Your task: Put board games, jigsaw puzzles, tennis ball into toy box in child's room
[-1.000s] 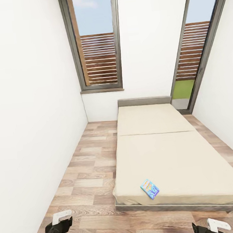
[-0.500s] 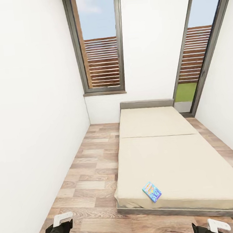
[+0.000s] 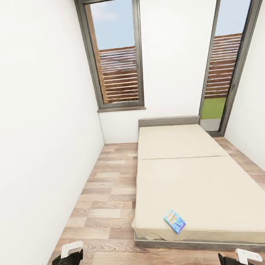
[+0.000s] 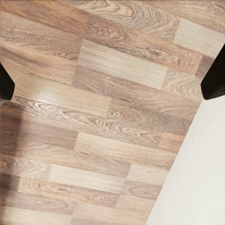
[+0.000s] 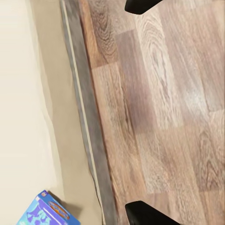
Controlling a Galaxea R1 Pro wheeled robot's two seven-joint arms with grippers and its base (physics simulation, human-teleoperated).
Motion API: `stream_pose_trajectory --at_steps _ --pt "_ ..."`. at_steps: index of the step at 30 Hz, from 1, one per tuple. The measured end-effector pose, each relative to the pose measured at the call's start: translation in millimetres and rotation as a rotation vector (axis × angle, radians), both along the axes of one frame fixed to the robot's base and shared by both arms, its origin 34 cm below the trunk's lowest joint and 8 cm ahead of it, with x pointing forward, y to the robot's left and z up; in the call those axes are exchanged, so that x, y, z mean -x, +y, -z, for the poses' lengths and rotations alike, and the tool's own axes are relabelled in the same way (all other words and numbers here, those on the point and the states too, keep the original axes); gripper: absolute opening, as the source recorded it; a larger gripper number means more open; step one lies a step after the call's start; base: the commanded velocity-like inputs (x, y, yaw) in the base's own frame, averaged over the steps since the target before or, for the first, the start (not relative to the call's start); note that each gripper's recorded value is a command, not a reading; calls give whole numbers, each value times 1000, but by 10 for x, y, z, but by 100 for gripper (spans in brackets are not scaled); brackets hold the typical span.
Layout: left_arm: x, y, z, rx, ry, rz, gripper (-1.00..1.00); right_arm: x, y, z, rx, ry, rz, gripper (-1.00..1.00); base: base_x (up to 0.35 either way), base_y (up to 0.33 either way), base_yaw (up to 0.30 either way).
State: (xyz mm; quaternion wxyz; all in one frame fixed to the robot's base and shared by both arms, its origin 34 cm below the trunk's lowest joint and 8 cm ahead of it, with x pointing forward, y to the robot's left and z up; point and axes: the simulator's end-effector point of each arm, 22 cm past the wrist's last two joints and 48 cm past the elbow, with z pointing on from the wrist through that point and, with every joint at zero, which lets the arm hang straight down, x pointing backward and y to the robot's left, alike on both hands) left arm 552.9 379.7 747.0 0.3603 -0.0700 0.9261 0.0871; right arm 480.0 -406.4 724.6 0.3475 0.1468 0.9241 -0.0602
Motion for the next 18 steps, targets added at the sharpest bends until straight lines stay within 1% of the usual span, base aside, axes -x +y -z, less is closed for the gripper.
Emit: stream_pose_trajectory --at_steps 12,18 --pt "-47 -1 -83 0 -19 0 100 -59 -8 -78 1 -22 0 100 0 0 -128" --pt "-55 0 -99 0 -22 0 100 -74 -9 -95 1 -27 0 100 0 0 -39"
